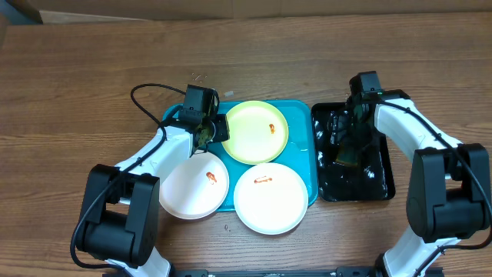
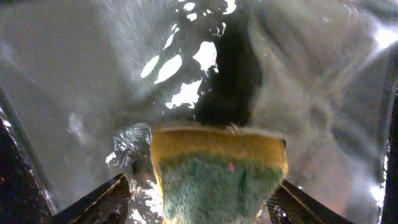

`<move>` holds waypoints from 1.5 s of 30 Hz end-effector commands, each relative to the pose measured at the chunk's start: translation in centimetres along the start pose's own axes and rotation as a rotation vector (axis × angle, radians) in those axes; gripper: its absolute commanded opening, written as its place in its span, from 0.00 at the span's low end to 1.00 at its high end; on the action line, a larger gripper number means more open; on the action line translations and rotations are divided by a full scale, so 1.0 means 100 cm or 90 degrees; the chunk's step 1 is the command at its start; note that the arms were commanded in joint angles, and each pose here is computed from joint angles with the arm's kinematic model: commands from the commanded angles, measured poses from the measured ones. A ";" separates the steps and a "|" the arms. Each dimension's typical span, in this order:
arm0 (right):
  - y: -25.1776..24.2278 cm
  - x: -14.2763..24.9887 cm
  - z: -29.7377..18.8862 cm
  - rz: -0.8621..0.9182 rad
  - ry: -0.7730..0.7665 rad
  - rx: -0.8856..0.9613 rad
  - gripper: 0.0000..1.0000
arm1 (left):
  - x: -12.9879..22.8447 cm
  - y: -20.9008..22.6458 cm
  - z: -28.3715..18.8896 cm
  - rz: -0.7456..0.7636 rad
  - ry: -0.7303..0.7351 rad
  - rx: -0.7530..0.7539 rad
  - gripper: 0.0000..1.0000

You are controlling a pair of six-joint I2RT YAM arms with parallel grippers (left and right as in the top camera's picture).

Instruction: Clean dirty plates on tray and stack at the side

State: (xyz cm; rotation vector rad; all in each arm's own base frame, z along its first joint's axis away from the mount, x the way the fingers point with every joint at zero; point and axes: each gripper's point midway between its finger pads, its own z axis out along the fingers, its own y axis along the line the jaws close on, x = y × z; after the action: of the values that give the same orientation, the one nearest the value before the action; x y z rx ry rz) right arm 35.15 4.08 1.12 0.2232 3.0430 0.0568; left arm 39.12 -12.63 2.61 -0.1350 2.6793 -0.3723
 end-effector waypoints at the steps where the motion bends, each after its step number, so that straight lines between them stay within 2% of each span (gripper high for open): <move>1: 0.002 -0.007 -0.002 -0.001 -0.026 -0.006 0.71 | -0.006 -0.005 0.002 0.005 -0.004 0.004 0.30; 2: 0.002 -0.006 0.002 -0.001 -0.030 -0.008 0.69 | -0.006 -0.005 0.002 0.005 -0.005 0.004 0.30; 3: 0.001 -0.006 0.004 -0.001 -0.033 -0.009 0.63 | -0.006 -0.005 0.002 0.005 -0.005 0.004 0.30; 5: 0.002 -0.007 0.007 -0.001 -0.043 -0.012 0.06 | -0.006 -0.005 0.002 0.005 -0.005 0.004 0.30; 6: 0.004 -0.011 0.007 -0.003 -0.052 -0.016 0.04 | -0.006 -0.005 0.002 0.005 -0.005 0.005 0.30; 7: 0.005 -0.014 0.005 -0.003 -0.057 -0.018 0.18 | -0.006 -0.005 0.002 0.005 -0.005 0.005 0.30; 8: 0.008 -0.018 0.001 -0.003 -0.060 -0.028 0.66 | -0.006 -0.005 0.002 0.005 -0.005 0.005 0.30; 10: 0.012 -0.022 -0.006 -0.004 -0.060 -0.038 0.88 | -0.006 -0.005 0.002 0.005 -0.005 0.005 0.30; 11: 0.013 -0.022 -0.009 -0.004 -0.056 -0.038 0.89 | -0.006 -0.005 0.002 0.005 -0.005 0.004 0.30; 17: 0.005 0.008 -0.016 0.000 0.033 -0.017 0.88 | -0.006 -0.005 0.002 0.005 -0.005 0.004 0.31; 22: 0.001 0.024 -0.005 0.001 0.058 -0.010 0.85 | -0.006 -0.005 0.002 0.005 -0.005 0.005 0.31; 24: 0.000 0.027 0.001 0.001 0.057 -0.010 0.79 | -0.006 -0.005 0.002 0.005 -0.005 0.004 0.31; 25: 0.000 0.029 0.004 0.001 0.058 -0.010 0.68 | -0.006 -0.005 0.002 0.005 -0.004 0.004 0.31; 27: -0.001 0.032 0.006 0.001 0.063 -0.009 0.19 | -0.006 -0.005 0.002 0.007 -0.004 0.004 0.31; 28: -0.002 0.033 0.006 0.001 0.066 -0.008 0.04 | -0.006 -0.005 0.002 0.007 -0.004 0.004 0.31; 30: -0.002 0.036 0.005 0.001 0.074 -0.006 0.04 | -0.006 -0.005 0.002 0.007 -0.004 0.005 0.31; 31: -0.003 0.037 0.005 0.001 0.077 -0.005 0.09 | -0.006 -0.005 0.002 0.007 -0.004 0.005 0.31; 32: -0.003 0.038 0.004 0.001 0.078 -0.005 0.33 | -0.006 -0.005 0.002 0.007 -0.004 0.005 0.32; 33: -0.003 0.037 0.004 0.002 0.077 -0.005 0.64 | -0.006 -0.005 0.002 0.007 -0.004 0.005 0.32; 34: -0.003 0.036 0.003 0.002 0.076 -0.005 0.72 | -0.006 -0.005 0.002 0.007 -0.004 0.005 0.32; 38: -0.002 0.033 0.002 0.002 0.071 -0.007 0.74 | -0.006 -0.005 0.002 0.007 -0.004 0.005 0.32; 43: -0.004 0.042 0.001 0.003 0.094 -0.001 0.71 | -0.006 -0.005 0.002 0.007 -0.004 0.004 0.34; 45: -0.006 0.048 0.000 0.004 0.109 0.003 0.64 | -0.006 -0.005 0.002 0.007 -0.004 0.005 0.35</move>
State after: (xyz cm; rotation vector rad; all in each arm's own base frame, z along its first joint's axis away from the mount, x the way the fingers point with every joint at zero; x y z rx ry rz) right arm 30.64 4.26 0.33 0.2423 3.2067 0.0714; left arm 39.13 -12.63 2.62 -0.1350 2.6793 -0.3723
